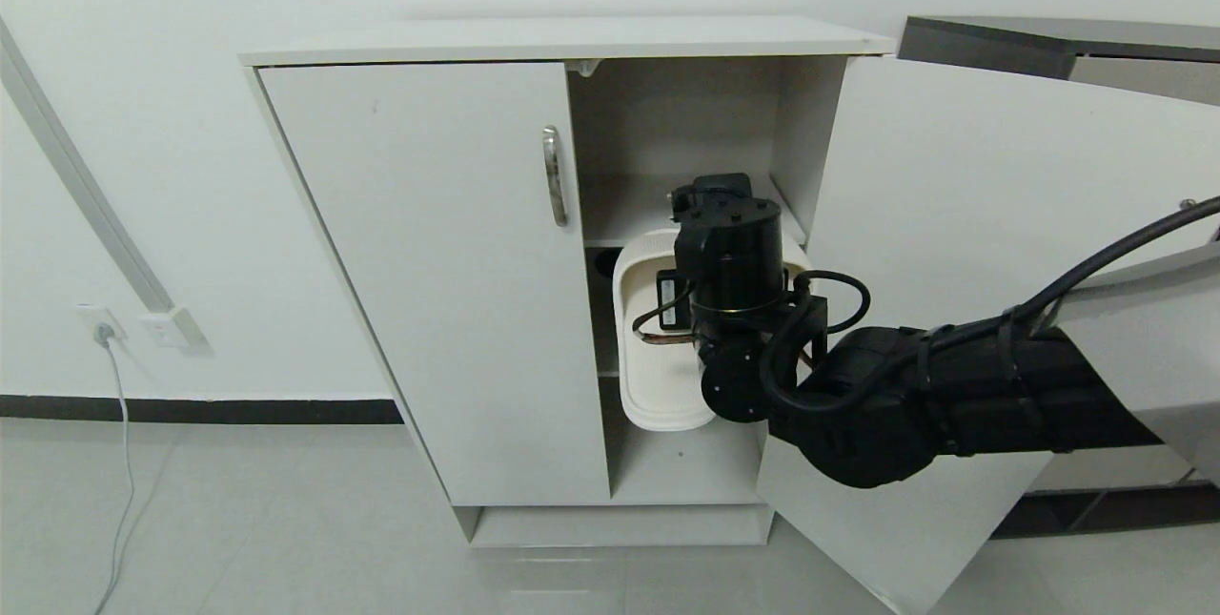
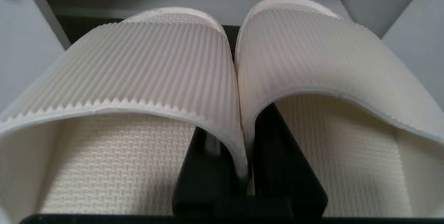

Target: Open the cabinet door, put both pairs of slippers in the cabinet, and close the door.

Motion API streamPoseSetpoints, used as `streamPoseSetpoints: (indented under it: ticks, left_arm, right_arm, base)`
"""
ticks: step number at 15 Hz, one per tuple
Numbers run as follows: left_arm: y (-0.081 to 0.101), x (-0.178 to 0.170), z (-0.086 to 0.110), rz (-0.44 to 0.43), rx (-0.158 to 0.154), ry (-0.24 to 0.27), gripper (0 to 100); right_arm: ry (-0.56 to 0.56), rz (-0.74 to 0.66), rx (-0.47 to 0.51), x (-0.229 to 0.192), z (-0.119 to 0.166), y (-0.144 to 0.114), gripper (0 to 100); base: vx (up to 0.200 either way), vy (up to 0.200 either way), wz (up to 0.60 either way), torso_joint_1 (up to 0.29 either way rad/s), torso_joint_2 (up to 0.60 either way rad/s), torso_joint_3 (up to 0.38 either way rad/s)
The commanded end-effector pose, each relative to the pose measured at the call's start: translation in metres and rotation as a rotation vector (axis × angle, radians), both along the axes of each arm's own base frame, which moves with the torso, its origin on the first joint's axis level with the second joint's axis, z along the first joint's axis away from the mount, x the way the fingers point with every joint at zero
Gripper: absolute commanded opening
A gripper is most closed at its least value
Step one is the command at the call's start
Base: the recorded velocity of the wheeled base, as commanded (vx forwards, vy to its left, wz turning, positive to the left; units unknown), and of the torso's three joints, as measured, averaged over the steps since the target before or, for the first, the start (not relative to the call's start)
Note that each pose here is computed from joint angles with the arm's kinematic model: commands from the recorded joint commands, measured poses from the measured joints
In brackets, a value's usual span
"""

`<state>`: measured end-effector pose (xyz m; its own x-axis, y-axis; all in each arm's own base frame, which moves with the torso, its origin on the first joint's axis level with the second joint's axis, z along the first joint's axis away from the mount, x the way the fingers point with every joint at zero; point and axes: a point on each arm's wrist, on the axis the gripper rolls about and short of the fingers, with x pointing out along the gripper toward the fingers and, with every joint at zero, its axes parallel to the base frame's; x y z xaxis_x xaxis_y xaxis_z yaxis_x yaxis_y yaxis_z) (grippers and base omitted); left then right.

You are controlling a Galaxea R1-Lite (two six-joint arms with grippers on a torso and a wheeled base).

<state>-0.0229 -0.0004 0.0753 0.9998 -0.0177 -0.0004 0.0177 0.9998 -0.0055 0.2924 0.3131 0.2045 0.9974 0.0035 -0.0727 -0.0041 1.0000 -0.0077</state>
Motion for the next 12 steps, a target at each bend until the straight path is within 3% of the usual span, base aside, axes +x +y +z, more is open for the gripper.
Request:
streamPoseSetpoints:
  ticks: [1, 4, 12]
  left_arm:
    - [0.0, 0.0001, 0.0, 0.001, -0.001, 0.001, 0]
    - [0.0, 0.0001, 0.0, 0.001, -0.001, 0.001, 0]
    - [0.0, 0.0001, 0.0, 0.001, -0.001, 0.001, 0]
  right_arm:
    - [-0.009, -0.003, 0.01, -0.0003, 0.0061, -0.0034, 0]
    - [-0.008, -0.004, 0.009, 0.0003, 0.0059, -0.0046, 0]
    - [-0.007, 0.007, 0.01, 0.0003, 0.0059, -0.0044, 0]
  base:
    - [0.0, 0.0, 0.0, 0.0, 0.0, 0.0]
    - [0.0, 0.0, 0.0, 0.0, 0.0, 0.0]
    - [0.2, 0.0, 0.0, 0.002, 0.0, 0.001]
